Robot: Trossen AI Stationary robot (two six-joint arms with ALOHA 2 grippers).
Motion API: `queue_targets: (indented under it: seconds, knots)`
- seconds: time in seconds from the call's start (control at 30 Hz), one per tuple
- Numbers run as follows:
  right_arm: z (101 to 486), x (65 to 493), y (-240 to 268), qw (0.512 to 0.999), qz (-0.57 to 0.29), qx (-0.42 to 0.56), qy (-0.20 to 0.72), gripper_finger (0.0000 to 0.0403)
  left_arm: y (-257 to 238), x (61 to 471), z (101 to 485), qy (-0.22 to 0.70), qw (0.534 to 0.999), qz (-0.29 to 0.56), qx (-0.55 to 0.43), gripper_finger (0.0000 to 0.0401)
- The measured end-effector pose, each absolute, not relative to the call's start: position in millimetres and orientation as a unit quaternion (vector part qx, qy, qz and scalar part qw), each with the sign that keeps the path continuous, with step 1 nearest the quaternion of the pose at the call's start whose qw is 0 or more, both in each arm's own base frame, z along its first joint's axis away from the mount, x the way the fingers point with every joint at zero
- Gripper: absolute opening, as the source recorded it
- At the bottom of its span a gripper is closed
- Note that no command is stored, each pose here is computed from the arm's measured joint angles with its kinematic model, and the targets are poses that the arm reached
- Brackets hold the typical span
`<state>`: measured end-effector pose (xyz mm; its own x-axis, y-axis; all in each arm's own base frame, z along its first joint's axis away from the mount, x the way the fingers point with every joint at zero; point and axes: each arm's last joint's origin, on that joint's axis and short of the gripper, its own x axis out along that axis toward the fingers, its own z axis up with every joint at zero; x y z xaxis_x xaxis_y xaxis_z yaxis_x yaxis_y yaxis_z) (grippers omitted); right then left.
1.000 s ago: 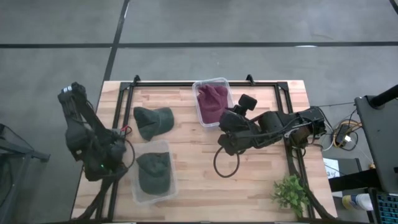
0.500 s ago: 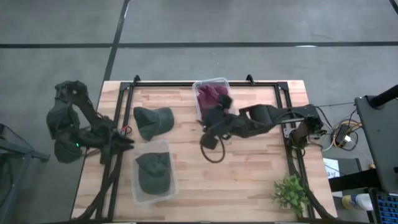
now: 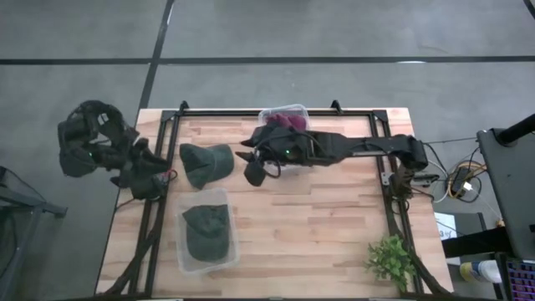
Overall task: Pick & Place hat
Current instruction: Put the green cap into the bottom transparent bin
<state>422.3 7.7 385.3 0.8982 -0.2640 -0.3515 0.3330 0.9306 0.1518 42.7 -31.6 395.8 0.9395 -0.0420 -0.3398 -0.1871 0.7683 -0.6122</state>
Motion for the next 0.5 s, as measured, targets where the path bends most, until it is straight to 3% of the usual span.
queue_targets:
  seconds: [0.23,0.5]
  knots:
    - [369,446,-11,0.970,-0.145,0.127,0.150,0.0160,-33,43,400,0.163,0.947,0.012,-0.278,0.0131]
    - [362,488,-15,0.963,-0.142,0.122,0.192,0.0160,-49,49,410,0.121,0.969,-0.086,-0.196,0.0131]
